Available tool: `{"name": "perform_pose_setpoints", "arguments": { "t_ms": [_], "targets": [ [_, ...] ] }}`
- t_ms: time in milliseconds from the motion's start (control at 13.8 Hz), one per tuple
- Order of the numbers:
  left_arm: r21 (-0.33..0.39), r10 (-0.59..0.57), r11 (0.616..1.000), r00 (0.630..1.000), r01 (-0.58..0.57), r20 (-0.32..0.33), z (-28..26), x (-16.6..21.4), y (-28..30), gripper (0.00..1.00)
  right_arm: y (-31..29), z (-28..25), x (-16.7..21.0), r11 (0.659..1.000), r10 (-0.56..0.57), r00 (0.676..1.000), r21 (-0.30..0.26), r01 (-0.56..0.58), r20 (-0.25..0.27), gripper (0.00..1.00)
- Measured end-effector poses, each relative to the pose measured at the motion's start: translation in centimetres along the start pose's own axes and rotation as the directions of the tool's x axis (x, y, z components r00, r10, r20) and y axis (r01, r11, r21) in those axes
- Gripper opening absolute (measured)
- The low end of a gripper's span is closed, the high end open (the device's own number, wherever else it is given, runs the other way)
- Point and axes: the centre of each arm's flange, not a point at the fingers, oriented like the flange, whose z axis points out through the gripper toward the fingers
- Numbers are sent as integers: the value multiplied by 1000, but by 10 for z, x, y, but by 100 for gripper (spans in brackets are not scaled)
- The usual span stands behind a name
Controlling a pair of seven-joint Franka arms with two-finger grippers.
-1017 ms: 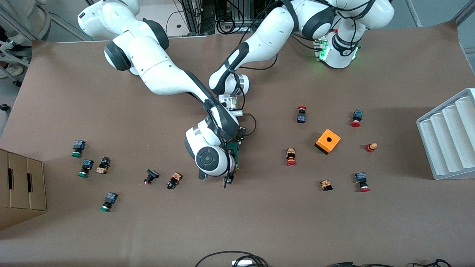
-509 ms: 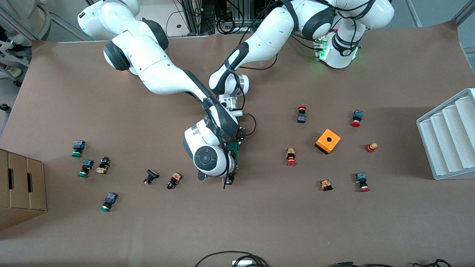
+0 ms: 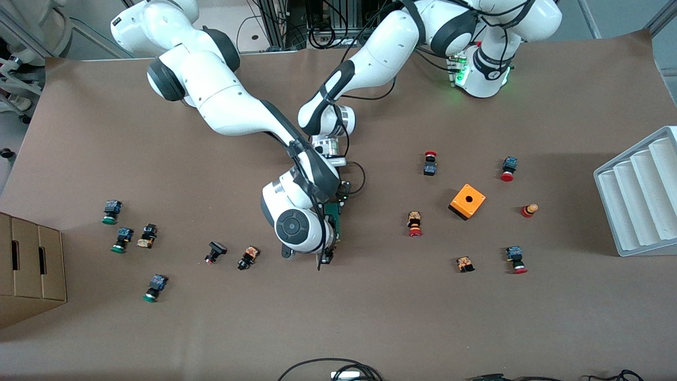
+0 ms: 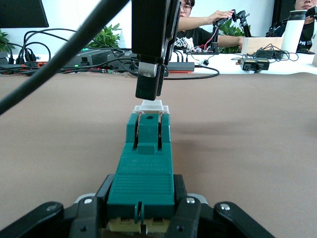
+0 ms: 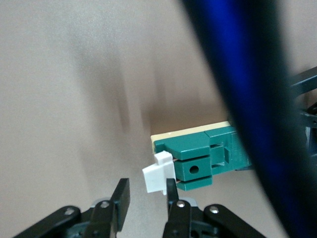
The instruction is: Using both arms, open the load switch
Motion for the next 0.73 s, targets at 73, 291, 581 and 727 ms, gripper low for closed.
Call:
{"name": "perform_pose_setpoints", "arguments": {
  "t_ms": [73,291,581,727],
  "targets": [
    [0,0,1000,1000,0,0,0,0,0,55,0,0,0,1000,0,1000,0,0,0,38],
    [0,1,1000,1000,-1,0,0,0,0,54,0,2,1,1000,1,1000,-2,-1,-2,38],
    [0,2,1000,1000,-2,0,0,0,0,52,0,4,1,1000,2,1000,-4,-2,-4,36],
    [0,2,1000,1000,-2,0,0,0,0,52,0,4,2,1000,2,1000,-4,-2,-4,29]
  ]
}}
